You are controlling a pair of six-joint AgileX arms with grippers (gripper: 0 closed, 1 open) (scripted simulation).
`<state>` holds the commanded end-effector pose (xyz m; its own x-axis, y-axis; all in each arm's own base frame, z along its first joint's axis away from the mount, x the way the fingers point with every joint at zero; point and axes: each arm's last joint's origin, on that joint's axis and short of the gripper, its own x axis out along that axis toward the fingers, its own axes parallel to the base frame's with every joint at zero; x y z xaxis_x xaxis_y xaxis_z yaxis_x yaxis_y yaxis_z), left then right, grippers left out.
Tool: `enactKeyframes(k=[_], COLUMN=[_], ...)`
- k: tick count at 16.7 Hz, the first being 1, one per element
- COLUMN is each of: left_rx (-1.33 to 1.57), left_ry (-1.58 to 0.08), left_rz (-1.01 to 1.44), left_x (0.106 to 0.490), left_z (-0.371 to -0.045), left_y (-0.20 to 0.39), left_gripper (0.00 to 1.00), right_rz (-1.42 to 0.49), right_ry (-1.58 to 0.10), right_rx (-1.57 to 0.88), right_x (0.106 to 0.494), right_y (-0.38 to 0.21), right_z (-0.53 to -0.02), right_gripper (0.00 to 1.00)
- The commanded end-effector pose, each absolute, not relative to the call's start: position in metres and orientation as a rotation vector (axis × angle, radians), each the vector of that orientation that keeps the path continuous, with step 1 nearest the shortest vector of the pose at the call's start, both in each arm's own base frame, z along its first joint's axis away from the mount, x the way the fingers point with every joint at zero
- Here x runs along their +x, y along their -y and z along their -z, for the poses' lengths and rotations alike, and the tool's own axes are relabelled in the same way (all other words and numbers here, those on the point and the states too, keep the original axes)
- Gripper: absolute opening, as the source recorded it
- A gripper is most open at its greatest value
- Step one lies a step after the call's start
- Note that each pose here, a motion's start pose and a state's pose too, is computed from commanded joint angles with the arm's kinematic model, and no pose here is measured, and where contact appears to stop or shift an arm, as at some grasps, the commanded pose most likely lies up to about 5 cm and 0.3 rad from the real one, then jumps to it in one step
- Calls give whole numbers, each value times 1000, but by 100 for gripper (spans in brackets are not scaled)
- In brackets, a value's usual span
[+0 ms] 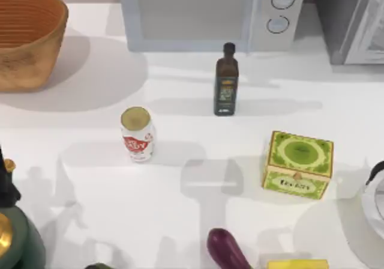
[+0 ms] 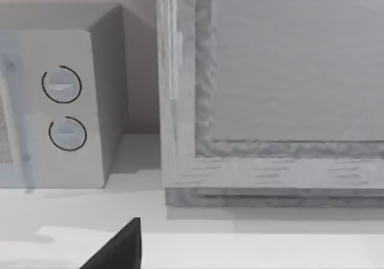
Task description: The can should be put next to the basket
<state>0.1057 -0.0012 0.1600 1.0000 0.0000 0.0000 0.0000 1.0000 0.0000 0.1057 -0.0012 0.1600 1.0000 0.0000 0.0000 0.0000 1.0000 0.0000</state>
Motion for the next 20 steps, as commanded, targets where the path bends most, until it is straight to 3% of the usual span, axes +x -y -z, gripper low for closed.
enactKeyframes(k=[5,9,15,20], left_rx=[16,74,230,401], left_ry=[1,-147,-637,-1138], left_rz=[15,71,239,426], left_x=[104,112,172,251], left_z=[-181,-217,-263,-256], left_y=[2,7,30,74], left_gripper=[100,100,100,100], right_rz=[0,0,0,0], right_ry=[0,0,0,0], right_rx=[0,0,0,0], right_x=[106,106,106,106], right_y=[1,1,1,1], right_z=[-160,-160,-160,-160], right_gripper=[100,100,100,100])
